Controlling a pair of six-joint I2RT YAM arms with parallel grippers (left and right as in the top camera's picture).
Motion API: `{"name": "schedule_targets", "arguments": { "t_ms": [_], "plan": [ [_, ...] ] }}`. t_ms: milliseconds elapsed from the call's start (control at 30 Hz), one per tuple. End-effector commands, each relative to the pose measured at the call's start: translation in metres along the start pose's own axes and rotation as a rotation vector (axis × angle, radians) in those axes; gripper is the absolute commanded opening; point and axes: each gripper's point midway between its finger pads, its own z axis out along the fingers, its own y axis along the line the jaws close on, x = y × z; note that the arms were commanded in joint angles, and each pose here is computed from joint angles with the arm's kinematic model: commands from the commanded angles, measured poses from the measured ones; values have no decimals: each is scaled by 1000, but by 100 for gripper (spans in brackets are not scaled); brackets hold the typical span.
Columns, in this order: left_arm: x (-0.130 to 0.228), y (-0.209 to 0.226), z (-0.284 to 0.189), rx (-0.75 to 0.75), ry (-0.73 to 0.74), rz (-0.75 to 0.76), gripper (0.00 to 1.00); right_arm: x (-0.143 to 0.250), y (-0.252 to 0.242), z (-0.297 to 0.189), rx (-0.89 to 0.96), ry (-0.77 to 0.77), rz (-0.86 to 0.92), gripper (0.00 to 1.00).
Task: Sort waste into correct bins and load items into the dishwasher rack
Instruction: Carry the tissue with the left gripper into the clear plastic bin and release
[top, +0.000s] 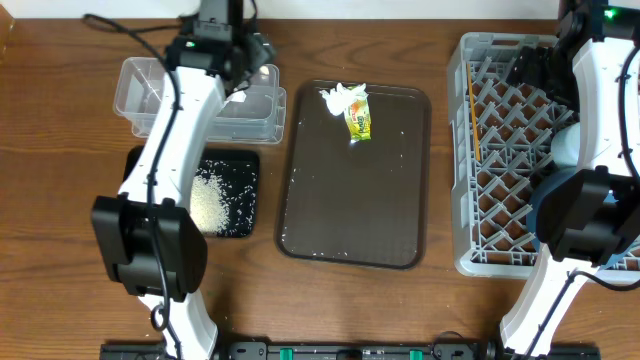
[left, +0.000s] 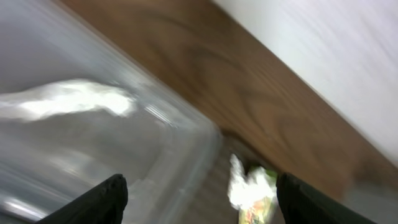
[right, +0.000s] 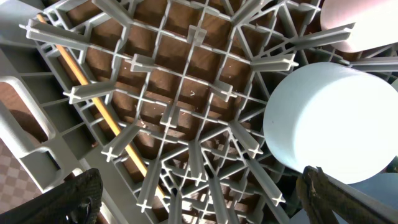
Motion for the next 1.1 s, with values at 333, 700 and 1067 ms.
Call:
{"name": "schedule_targets", "arguments": {
  "t_ms": [333, 700, 1067],
  "plan": [
    [107, -83, 57, 30, 24, 525, 81, -7, -4, -21, -12, -50, 29, 99],
    [189, -60, 125, -41, 213, 473, 81, -7, -4, -21, -12, -50, 28, 99],
    [222, -53, 137, -73, 266, 481, 79, -7, -4, -21, -12, -50, 28, 99]
  ]
}}
